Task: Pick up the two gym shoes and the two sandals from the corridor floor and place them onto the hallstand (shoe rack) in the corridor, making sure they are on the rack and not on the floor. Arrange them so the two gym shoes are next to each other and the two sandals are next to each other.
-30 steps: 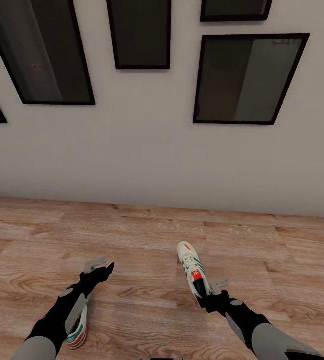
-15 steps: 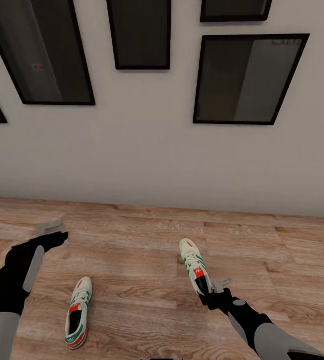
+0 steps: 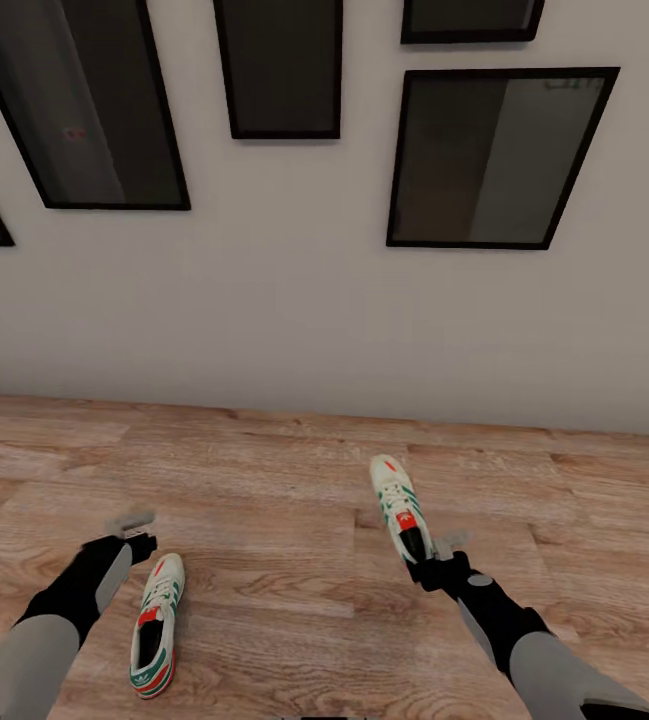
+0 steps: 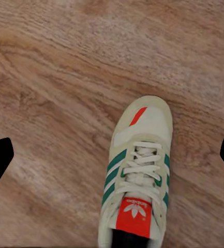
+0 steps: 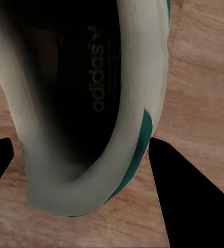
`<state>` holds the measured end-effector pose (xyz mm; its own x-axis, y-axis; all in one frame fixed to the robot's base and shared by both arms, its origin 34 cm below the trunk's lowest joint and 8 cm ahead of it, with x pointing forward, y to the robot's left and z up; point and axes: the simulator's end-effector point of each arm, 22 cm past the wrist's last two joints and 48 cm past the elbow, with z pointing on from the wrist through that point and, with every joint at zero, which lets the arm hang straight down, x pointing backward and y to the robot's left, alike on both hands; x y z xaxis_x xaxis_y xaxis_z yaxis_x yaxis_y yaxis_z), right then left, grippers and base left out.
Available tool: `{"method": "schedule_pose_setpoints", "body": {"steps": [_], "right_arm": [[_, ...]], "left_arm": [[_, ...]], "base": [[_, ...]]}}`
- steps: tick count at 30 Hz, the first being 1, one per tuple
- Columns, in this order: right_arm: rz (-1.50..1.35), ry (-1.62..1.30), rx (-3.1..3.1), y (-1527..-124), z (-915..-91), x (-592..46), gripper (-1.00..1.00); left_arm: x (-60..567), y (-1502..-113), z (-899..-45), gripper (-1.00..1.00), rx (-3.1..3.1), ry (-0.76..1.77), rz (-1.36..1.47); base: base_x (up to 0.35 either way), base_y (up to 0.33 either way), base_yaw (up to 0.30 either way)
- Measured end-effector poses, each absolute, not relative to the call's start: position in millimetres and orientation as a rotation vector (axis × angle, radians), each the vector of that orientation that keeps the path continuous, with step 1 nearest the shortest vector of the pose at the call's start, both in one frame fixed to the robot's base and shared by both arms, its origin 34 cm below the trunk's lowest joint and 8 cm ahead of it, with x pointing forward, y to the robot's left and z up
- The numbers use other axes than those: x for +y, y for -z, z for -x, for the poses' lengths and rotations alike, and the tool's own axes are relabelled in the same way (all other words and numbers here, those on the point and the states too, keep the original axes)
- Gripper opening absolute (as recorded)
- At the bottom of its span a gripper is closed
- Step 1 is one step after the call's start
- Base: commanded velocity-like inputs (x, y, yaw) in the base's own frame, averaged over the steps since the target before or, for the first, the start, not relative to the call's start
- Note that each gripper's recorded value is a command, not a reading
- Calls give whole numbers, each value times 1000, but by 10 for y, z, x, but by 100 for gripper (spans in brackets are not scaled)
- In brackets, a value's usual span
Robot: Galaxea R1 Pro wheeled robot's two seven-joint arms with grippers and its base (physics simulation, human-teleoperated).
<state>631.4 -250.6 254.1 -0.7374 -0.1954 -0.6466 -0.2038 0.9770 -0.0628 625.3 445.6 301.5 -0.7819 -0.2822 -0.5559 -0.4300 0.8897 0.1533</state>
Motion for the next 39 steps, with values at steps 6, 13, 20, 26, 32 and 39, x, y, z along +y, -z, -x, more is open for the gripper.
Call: {"method": "schedule_pose_setpoints", "body": {"steps": [6, 13, 20, 26, 32, 39], "right_arm": [[264, -1, 2399, -2722, -6512, -2488, -100], [268, -42, 2380, -2804, -6587, -2208, -100], [270, -50, 2376, -2820, -6600, -2154, -100], [270, -51, 2375, -2824, -6603, -2145, -100], [270, -51, 2375, -2825, -6604, -2144, -100], [270, -51, 2375, -2825, -6604, -2144, -100]], "left_arm": [[4199, -2874, -6244, 100, 2532, -333, 450], [3968, -2770, -6243, 100, 2560, -231, 385], [3949, -2531, -5972, 100, 2638, -231, 373], [4256, -2431, -5756, 100, 2661, -317, 342], [4392, -2427, -5725, 100, 2638, -351, 331], [4406, -2417, -5711, 100, 2636, -356, 325]], "base": [[0, 0, 0], [0, 0, 0], [0, 0, 0], [0, 0, 0], [0, 0, 0], [0, 0, 0]]}}
